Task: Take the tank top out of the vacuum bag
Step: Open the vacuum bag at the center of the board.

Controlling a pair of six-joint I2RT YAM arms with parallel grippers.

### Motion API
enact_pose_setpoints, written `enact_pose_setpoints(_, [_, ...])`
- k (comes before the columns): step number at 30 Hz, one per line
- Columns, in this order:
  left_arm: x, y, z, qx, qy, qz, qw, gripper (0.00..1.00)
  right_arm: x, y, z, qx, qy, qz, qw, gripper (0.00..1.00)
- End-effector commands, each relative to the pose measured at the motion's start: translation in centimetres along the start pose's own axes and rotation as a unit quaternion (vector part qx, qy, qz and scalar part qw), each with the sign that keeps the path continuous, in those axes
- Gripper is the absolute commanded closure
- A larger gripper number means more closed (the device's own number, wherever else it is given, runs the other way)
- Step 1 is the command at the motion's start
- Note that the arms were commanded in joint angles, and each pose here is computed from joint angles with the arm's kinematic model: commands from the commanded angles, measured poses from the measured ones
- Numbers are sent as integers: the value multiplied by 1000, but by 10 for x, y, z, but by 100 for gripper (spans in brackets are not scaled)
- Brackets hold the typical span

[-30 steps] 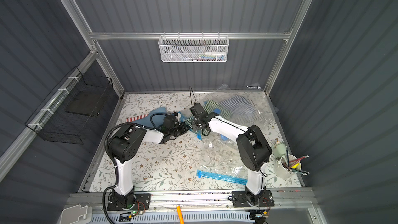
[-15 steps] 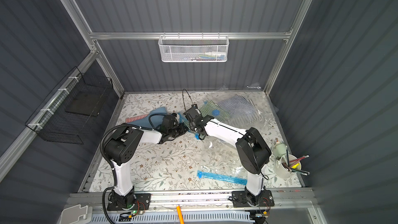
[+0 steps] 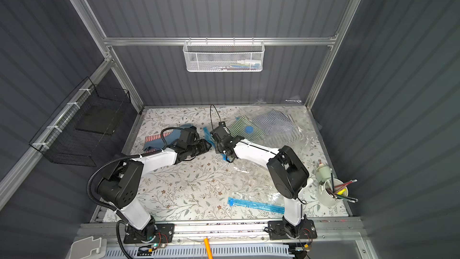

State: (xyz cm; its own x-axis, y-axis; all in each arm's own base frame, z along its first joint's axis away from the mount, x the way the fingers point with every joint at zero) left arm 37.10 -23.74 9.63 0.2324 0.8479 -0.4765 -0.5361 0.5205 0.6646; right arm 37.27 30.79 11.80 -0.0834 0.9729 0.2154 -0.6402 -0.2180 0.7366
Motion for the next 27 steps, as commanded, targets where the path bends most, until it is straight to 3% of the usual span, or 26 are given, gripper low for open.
enact_pose_setpoints(1, [-4, 2, 0, -3, 22, -26, 999, 61, 11, 2, 1, -12, -23, 41, 999, 100])
enact_pose_setpoints(8, [-15, -11, 11, -16, 53, -62, 997, 67, 10, 2, -2, -13, -31, 49, 998, 100])
enact_pose_setpoints(15, [-7, -34, 1, -6, 87, -67, 994, 70, 11, 2, -5, -14, -35, 58, 998, 100])
enact_pose_setpoints(18, [-2, -36, -2, -10, 92, -60, 994, 68, 14, 2, -5, -13, -36, 68, 997, 100])
enact_pose_setpoints(21, [1, -37, -3, -12, 94, -54, 994, 58, 15, 2, -5, -14, -36, 71, 997, 100])
enact_pose_setpoints(27, [-11, -27, 5, -20, 105, -82, 991, 57, 15, 1, -6, -13, -31, 70, 997, 100])
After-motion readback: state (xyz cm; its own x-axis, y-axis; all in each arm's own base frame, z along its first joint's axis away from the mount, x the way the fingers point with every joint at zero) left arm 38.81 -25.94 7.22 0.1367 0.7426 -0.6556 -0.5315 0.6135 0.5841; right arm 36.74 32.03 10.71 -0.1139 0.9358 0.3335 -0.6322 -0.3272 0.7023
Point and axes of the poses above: each gripper's point midway between its finger pads, its own y axis back along the fingers, its own x axis along the line the jaws close on, z = x × y, the point moved 2 cm from there along y, back along the fingers, and after that the axes turned 12 degrees about -y, right-handed, at the moved point
